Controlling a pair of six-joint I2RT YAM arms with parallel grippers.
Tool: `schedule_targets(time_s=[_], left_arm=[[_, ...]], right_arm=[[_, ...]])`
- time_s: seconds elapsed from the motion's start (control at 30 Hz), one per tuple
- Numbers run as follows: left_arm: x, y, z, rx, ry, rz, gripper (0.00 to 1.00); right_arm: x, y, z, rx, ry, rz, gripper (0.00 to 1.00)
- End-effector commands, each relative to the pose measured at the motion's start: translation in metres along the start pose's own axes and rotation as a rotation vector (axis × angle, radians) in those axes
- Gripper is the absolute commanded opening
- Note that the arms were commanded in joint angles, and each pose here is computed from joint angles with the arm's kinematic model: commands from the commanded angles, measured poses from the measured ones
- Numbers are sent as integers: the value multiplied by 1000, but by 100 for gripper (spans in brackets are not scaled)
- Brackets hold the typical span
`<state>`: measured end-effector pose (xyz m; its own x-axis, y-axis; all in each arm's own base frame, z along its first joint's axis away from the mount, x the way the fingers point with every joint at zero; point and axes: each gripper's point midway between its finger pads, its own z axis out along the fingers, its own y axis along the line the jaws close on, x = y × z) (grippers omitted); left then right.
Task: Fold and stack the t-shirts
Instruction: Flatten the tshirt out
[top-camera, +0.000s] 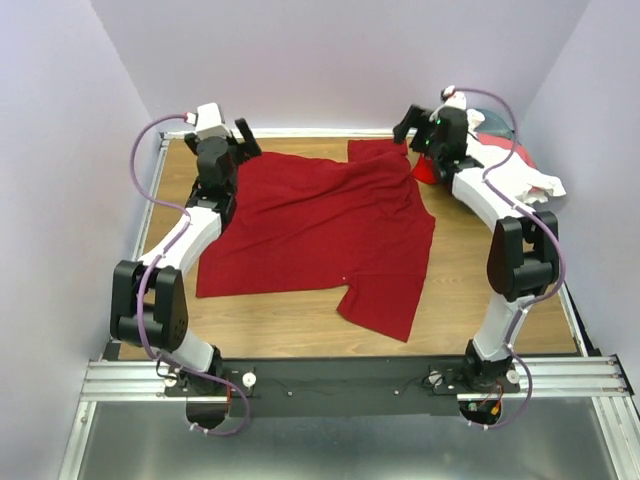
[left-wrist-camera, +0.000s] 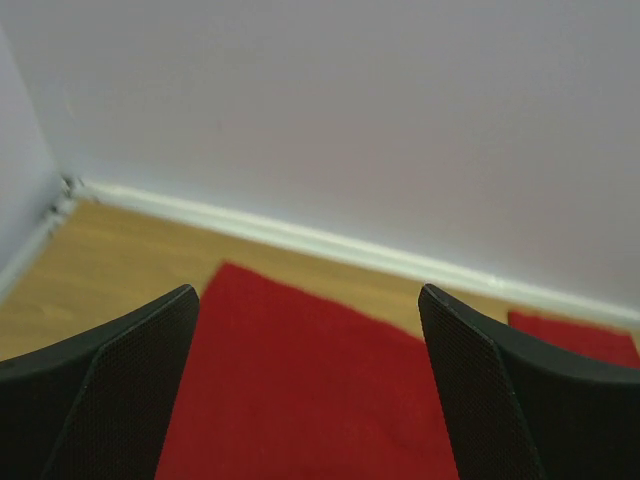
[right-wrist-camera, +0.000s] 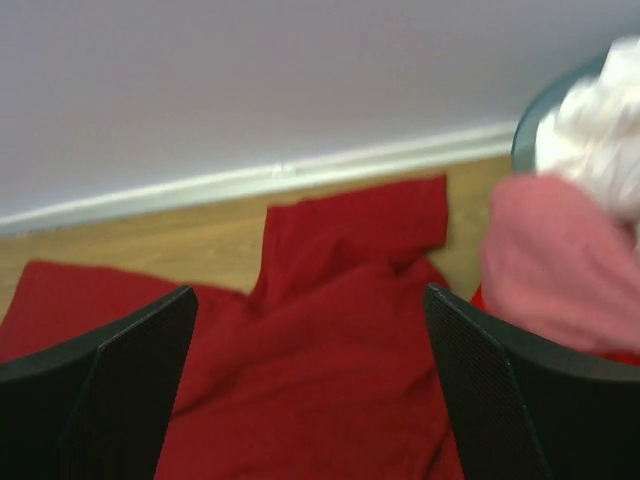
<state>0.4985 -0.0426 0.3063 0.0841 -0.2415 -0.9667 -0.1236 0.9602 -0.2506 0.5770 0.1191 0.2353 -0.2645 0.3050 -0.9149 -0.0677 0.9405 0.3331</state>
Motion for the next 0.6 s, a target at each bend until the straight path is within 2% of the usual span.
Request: schedule_targets(time_s=[0.0, 0.13, 0.3, 0.43, 0.57], left_arm=[[92, -1, -15, 29, 294, -43, 98], [142, 11, -26, -3, 434, -21, 98], [172, 26, -28, -60, 525, 25, 98], [192, 12, -20, 53, 614, 13, 98], [222, 15, -20, 98, 705, -20, 98]], right_arm=[[74, 8, -11, -37, 165, 57, 100], [121, 17, -21, -79, 277, 85, 100], [160, 25, -21, -120, 373, 114, 100], [181, 22, -13, -108, 416, 131, 100], [203, 15, -4, -88, 464, 142, 100]])
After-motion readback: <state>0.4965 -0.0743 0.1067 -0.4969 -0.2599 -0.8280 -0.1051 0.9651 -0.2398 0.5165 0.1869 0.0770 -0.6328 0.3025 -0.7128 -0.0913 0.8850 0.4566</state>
